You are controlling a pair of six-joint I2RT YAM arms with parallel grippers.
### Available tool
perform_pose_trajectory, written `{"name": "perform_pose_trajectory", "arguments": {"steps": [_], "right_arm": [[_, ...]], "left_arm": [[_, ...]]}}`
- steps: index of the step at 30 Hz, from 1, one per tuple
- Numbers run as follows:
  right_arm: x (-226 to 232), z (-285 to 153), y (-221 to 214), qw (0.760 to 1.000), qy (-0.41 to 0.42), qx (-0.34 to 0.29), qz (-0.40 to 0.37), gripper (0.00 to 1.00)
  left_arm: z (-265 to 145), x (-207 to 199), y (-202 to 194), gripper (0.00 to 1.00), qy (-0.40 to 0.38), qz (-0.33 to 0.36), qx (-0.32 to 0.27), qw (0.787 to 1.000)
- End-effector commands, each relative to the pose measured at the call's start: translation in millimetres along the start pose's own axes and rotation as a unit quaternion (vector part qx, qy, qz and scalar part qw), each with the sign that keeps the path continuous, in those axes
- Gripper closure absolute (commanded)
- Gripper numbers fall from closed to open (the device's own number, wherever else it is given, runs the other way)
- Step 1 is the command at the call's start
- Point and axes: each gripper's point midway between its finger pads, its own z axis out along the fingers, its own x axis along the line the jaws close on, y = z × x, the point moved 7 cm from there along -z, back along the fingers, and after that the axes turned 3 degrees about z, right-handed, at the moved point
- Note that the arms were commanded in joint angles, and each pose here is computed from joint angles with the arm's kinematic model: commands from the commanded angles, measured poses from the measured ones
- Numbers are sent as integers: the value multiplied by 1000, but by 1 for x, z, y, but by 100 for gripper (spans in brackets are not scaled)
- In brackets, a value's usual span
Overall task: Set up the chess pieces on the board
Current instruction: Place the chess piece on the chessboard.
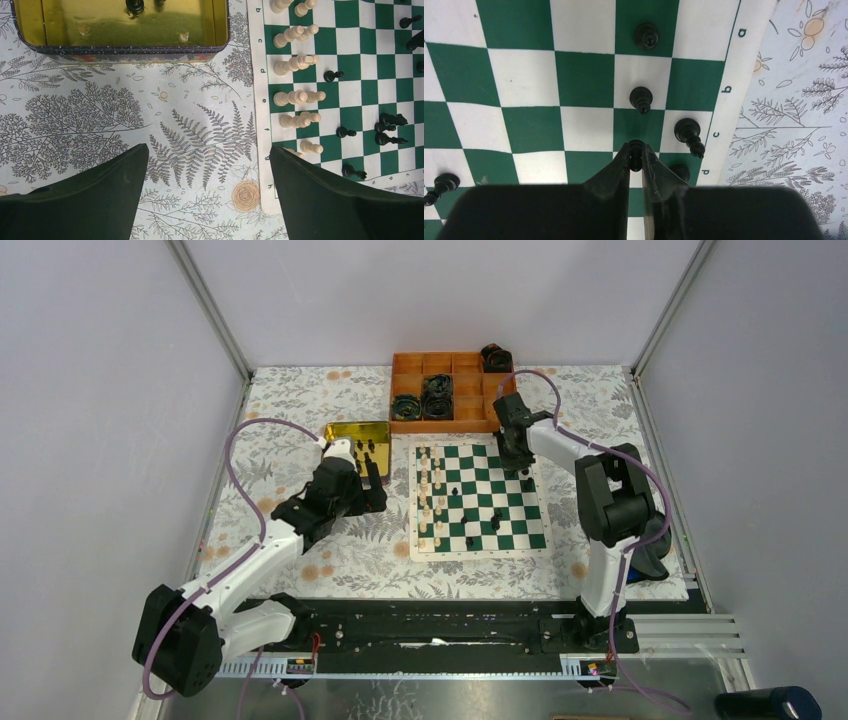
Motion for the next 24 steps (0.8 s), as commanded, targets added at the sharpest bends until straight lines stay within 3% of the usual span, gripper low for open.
{"name": "perform_pose_trajectory", "arguments": {"steps": [1, 13, 18, 24], "right_arm": [[-1, -2, 21, 1000, 3, -30, 9, 94], [0, 10, 19, 1000, 9, -13, 15, 85], [0, 9, 18, 1000, 9, -13, 16, 64], [-1, -2, 24, 999, 12, -31, 18, 58]], "left_arm": [[3, -3, 6, 1, -5, 12, -15, 1000], [3, -3, 5, 1, -4, 13, -13, 1000], [3, -3, 5, 1, -6, 13, -12, 1000], [3, -4, 5, 1, -8, 13, -12, 1000]]}}
